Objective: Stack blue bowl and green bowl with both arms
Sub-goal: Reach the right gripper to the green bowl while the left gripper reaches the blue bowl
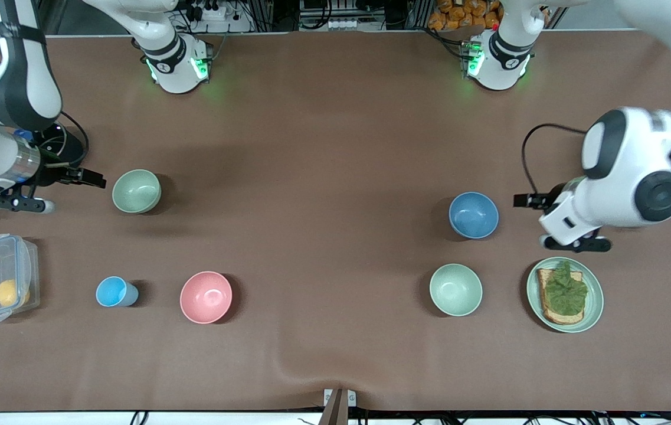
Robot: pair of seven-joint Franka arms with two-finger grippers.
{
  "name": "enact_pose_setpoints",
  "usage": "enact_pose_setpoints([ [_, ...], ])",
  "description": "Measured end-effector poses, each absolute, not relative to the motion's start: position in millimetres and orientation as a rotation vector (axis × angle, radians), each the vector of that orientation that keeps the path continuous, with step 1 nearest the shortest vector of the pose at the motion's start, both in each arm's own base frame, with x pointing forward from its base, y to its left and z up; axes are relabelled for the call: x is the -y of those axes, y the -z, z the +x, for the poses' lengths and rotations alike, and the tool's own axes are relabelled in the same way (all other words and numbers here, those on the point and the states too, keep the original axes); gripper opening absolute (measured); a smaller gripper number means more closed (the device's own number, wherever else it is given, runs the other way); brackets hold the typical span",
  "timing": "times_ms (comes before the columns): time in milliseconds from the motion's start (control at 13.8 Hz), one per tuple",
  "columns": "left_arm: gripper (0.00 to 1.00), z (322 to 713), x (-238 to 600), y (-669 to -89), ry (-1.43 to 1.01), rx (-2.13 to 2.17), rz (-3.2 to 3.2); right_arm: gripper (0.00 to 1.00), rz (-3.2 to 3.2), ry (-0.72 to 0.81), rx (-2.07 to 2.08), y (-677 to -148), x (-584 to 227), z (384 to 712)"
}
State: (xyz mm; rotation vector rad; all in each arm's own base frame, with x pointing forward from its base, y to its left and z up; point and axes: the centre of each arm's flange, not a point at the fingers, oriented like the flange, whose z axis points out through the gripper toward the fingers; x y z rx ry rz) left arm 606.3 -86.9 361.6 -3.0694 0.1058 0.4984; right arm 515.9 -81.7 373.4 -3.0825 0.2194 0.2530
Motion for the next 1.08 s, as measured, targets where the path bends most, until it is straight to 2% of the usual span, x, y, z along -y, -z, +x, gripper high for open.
enact_pose_setpoints([
  [289,1.0,591.8,90.5,-323.4,-0.542,-0.12,-3.06,0.94,-3.082,-0.262,-0.223,-329.3,80.4,495.6],
  [722,1.0,593.1,96.3,-250.9,-0.598,-0.038,-3.042,0.92,-3.093,-0.166,-0.209,-281.2,109.3,474.1],
  [1011,1.0,587.8,107.6,-209.0,-0.66,-0.012,-3.017,0.83,-3.1,-0.133,-0.216,-242.7,124.8,466.2],
  [1083,1.0,587.0,107.5,-203.3,-0.67,-0.012,-3.014,0.77,-3.104,-0.119,-0.214,-233.8,123.5,463.5],
])
